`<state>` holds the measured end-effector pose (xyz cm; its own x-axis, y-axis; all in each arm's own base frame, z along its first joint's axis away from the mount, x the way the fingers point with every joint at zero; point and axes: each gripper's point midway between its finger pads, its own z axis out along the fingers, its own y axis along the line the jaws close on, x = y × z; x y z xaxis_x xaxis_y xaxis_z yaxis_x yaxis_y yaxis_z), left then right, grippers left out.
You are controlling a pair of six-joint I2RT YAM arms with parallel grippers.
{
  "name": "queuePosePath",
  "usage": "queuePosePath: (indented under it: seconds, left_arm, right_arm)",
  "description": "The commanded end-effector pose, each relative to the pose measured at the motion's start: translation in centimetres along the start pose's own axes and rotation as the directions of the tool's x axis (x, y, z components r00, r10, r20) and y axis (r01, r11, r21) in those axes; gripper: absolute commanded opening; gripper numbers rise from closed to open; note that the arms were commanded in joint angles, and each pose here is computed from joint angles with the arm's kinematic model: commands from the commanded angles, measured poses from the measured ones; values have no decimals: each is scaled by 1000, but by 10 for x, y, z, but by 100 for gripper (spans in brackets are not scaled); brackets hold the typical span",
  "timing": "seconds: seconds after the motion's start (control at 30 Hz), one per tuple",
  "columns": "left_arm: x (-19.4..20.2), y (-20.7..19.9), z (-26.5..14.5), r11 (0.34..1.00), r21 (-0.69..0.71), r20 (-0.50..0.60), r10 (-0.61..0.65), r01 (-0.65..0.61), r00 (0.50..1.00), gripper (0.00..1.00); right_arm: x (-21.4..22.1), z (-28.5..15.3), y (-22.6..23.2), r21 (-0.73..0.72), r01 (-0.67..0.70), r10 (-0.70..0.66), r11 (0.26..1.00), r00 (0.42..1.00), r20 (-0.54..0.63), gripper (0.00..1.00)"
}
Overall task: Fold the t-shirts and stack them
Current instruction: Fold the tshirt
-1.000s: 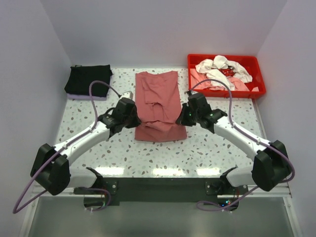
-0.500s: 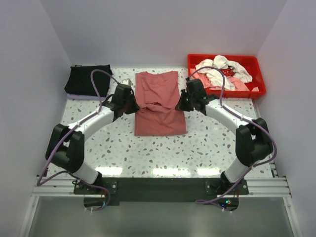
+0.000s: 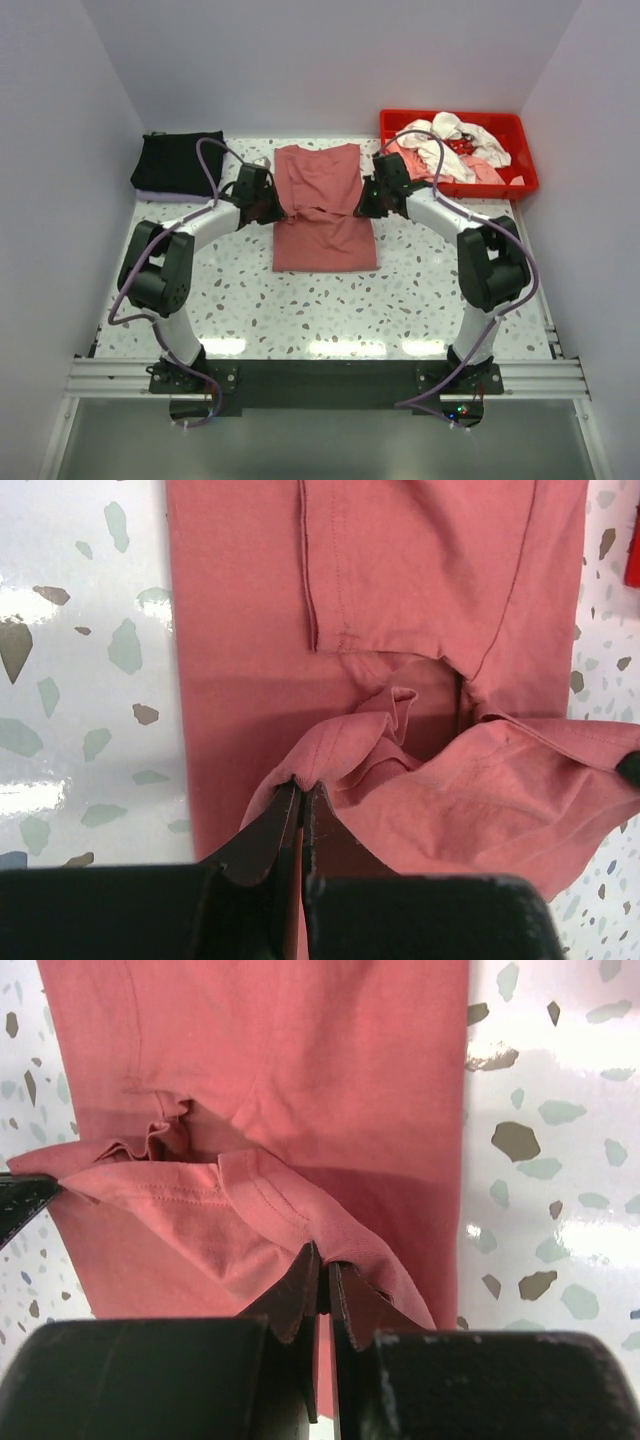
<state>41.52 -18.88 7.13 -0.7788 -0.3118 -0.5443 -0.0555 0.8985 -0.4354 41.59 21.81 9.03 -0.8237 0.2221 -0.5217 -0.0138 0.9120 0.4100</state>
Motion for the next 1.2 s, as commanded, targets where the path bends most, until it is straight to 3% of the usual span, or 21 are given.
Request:
queuePosePath:
  seconds: [0.0,0.1,0.13,0.2,0.23,0.27,0.3,0.33,0.37,0.57,0.93,1.17]
  left_arm:
    - [-28,-12,3,998,59,59,8,-11,998,0]
    - [-35,-10,8,999,46,64,1,-4,998,23]
    - [-44,-13,7,999,51,76,0,-4,997,39]
    - [-51,-14,3,999,43,83,5,-9,997,57]
    - [-54,-17,1,999,45,90,6,-10,996,73]
    - [-61,-21,-6,998,57,111,7,-13,994,82]
    - [-63,-22,-10,998,55,122,4,-11,993,93]
    - [-65,-23,-13,998,58,131,0,-7,991,100]
    - [-63,-23,-21,998,63,140,-6,-3,990,100]
    - [-32,-15,-45,996,91,106,-26,16,994,100]
    - [70,23,-75,998,53,-26,-31,32,999,100]
    - [102,35,-70,997,46,-74,-52,56,996,95]
  right_arm:
    - [-28,5,6,-18,6,-5,1000,998,61,6]
    - [-35,9,1,7,7,-7,1000,997,73,17]
    - [-39,11,2,13,8,-8,1000,997,73,22]
    - [-44,10,5,14,27,-28,1000,997,74,45]
    - [-49,8,6,24,28,-30,999,997,74,57]
    - [-53,5,6,29,30,-32,999,996,82,77]
    - [-54,3,8,26,41,-43,999,995,85,90]
    - [-56,0,9,25,42,-44,999,995,86,95]
    - [-60,-8,14,11,45,-46,999,993,106,99]
    - [-39,-39,14,-36,54,-50,998,994,92,99]
    - [67,-70,-29,-34,6,-8,999,998,-64,99]
    - [97,-76,-41,-32,-49,45,998,995,-94,98]
